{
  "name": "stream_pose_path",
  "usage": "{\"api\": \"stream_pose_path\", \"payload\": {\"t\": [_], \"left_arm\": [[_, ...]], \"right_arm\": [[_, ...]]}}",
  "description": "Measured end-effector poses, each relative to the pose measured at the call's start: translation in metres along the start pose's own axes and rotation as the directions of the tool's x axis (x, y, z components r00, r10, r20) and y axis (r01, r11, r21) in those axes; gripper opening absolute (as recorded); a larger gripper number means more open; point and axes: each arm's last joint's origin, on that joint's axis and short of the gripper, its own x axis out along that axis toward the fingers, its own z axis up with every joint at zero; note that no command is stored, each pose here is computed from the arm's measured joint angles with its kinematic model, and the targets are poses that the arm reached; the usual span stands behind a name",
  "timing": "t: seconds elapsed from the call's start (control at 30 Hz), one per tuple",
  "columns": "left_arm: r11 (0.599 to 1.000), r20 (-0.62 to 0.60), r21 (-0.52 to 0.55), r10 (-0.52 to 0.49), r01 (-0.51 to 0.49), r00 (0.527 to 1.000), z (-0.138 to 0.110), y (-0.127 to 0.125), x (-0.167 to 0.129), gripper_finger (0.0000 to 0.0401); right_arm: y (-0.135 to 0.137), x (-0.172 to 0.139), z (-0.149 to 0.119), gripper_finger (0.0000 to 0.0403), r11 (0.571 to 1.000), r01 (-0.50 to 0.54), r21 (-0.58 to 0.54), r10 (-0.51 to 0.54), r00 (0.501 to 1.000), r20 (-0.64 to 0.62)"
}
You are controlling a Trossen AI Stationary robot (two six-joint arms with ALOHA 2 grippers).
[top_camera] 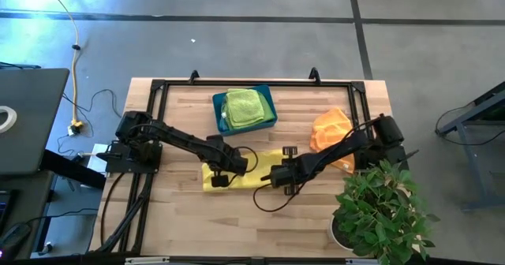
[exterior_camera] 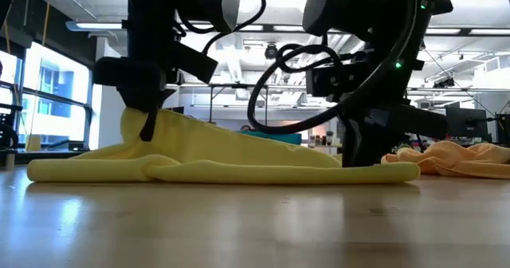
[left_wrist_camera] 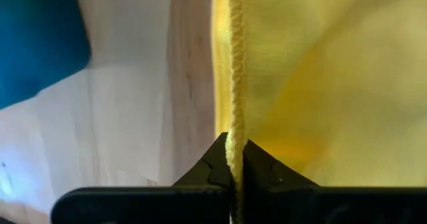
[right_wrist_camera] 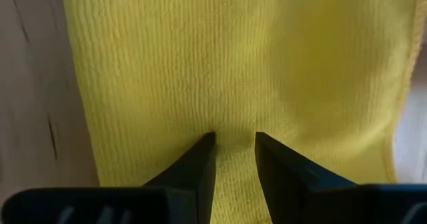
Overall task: Fold microfiber towels
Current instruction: Fold the yellow microfiber cloth
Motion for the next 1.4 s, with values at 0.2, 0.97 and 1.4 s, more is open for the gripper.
{"api": "stream_pose_path", "payload": {"t": [0.2,0.97,1.4], "left_arm": [[1.000,-0.003,0.007,-0.002,0.002,1.000,-0.001,-0.002,0.000,0.0029],[0.997,-0.180,0.074,0.035,-0.022,0.983,-0.026,-0.013,-0.007,0.0116],[0.990,-0.015,0.096,-0.106,0.107,0.994,-0.013,-0.033,-0.008,0.0120]], "right_arm": [[0.002,0.003,0.001,0.0099,1.000,-0.005,0.005,0.005,1.000,-0.005],[0.002,0.004,0.000,0.0099,1.000,-0.009,0.003,0.009,1.000,-0.010],[0.001,0.004,-0.002,0.0099,1.000,0.000,-0.003,0.000,1.000,-0.028]]}}
